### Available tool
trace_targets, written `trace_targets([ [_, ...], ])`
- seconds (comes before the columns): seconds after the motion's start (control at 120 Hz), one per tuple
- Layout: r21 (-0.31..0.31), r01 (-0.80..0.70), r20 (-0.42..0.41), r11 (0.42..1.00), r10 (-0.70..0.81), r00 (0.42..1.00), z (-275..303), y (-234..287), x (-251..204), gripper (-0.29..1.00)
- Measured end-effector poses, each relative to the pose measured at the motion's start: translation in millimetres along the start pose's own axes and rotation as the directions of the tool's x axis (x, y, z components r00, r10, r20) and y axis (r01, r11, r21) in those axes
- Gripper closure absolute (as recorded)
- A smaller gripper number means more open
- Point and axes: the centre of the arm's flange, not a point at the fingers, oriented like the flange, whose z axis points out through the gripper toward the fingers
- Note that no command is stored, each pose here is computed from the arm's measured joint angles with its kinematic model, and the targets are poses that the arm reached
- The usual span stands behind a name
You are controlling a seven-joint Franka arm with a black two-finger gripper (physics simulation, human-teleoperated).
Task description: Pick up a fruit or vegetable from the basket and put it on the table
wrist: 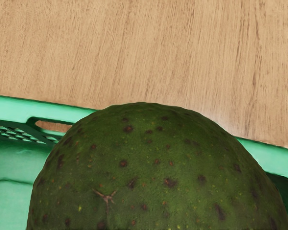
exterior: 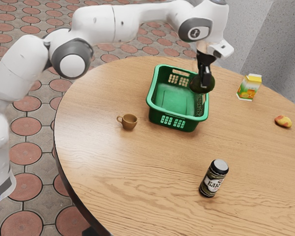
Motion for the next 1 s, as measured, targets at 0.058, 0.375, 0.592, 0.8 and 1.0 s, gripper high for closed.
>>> trace_targets([
  [0.058,0.015,-0.047,-0.064,0.999,0.048,0.997,-33.3,34.7,16.9,0.3],
  [0.375,-0.01,-0.286,0.111,0.958,0.286,0.952,-31.4,242.9,-29.8,0.32],
  [0.592,-0.047,-0.25,0.223,0.967,0.254,0.941,18.5,272.3,-65.1,0.34],
  [0.8,-0.065,-0.188,0.226,0.98,0.198,0.954,26.3,274.5,-66.7,0.1],
  [1.0,-0.074,-0.147,0.222,0.986,0.16,0.962,28.3,274.6,-65.5,0.03],
])
